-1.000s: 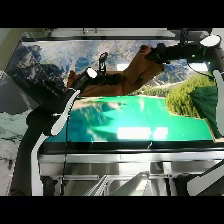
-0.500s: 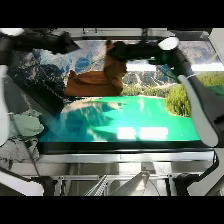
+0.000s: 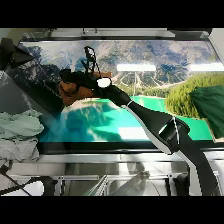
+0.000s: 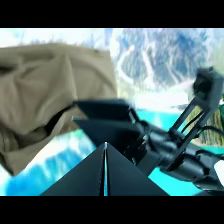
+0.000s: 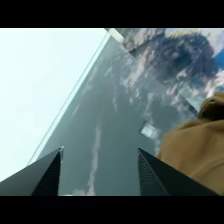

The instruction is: Fold the shirts.

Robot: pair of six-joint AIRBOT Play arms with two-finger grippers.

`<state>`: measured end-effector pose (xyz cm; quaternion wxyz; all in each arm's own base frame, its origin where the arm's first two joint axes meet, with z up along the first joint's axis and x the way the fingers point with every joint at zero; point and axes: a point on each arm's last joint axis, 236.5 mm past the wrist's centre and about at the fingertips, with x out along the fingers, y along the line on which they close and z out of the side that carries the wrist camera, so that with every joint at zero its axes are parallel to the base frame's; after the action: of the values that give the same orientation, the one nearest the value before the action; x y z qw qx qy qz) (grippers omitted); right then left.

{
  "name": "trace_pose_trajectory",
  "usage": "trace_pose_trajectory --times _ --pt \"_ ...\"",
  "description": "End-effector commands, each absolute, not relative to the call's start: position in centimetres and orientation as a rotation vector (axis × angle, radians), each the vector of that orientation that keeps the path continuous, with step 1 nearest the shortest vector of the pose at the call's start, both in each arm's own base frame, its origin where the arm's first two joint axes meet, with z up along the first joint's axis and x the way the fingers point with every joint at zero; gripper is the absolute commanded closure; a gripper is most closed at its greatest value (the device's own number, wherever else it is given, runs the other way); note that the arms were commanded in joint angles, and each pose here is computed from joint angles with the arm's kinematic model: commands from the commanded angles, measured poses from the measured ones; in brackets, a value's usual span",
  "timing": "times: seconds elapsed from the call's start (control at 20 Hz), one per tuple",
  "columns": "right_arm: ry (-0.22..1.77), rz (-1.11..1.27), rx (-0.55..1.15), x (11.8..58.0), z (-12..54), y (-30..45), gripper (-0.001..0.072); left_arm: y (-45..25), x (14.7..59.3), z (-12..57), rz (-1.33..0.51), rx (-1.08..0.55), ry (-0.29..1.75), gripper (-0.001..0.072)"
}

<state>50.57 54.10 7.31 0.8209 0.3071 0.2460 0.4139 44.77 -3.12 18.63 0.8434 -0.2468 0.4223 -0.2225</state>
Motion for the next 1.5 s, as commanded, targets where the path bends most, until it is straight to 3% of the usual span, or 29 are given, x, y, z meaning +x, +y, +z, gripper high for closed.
trace_pose_trajectory --times 0.0,0.05,0.15,0.25,0.5,0.6,0.65,0.7,0.75,1.1,1.45 --pt "0.483 0.9 0.693 51.5 10.3 53.0 0.0477 -3.0 43.7 16.0 -0.461 -0.556 0.939 0.0705" --pt "0.469 0.959 0.663 51.5 12.3 51.9 0.0685 -3.1 43.6 15.8 -0.464 -0.559 0.945 0.0705" --pt "0.476 1.039 0.632 51.5 15.3 49.0 0.0697 -3.6 42.9 15.9 -0.492 -0.56 0.966 0.0705" --pt "0.612 0.992 0.653 52.9 15.2 44.0 0.0699 -4.3 42.3 16.7 -0.536 -0.546 0.957 0.0704" --pt "1.022 0.875 0.525 51.9 7.3 33.7 0.07 -4.9 41.0 19.0 -0.561 -0.489 0.906 0.0704" --pt "1.075 0.819 0.464 51.9 4.4 32.1 0.0697 -5.0 40.7 19.5 -0.566 -0.474 0.891 0.0704" --pt "1.1 0.785 0.432 52.1 2.8 31.5 0.0593 -5.0 40.7 19.7 -0.566 -0.472 0.887 0.0704" --pt "1.121 0.742 0.436 52.6 1.1 31.0 0.0132 -5.1 40.6 19.8 -0.569 -0.473 0.885 0.0704" --pt "1.142 0.707 0.451 53.1 -0.5 30.8 0.0013 -5.1 40.5 19.8 -0.572 -0.473 0.889 0.0704" --pt "1.222 0.606 0.666 54.9 -10.1 32.1 0.0014 -5.5 39.8 19.6 -0.604 -0.452 0.908 0.0704" --pt "1.147 0.61 0.714 55.8 -9.9 35.3 0.0018 -5.2 40.5 19.8 -0.607 -0.41 0.866 0.0704"
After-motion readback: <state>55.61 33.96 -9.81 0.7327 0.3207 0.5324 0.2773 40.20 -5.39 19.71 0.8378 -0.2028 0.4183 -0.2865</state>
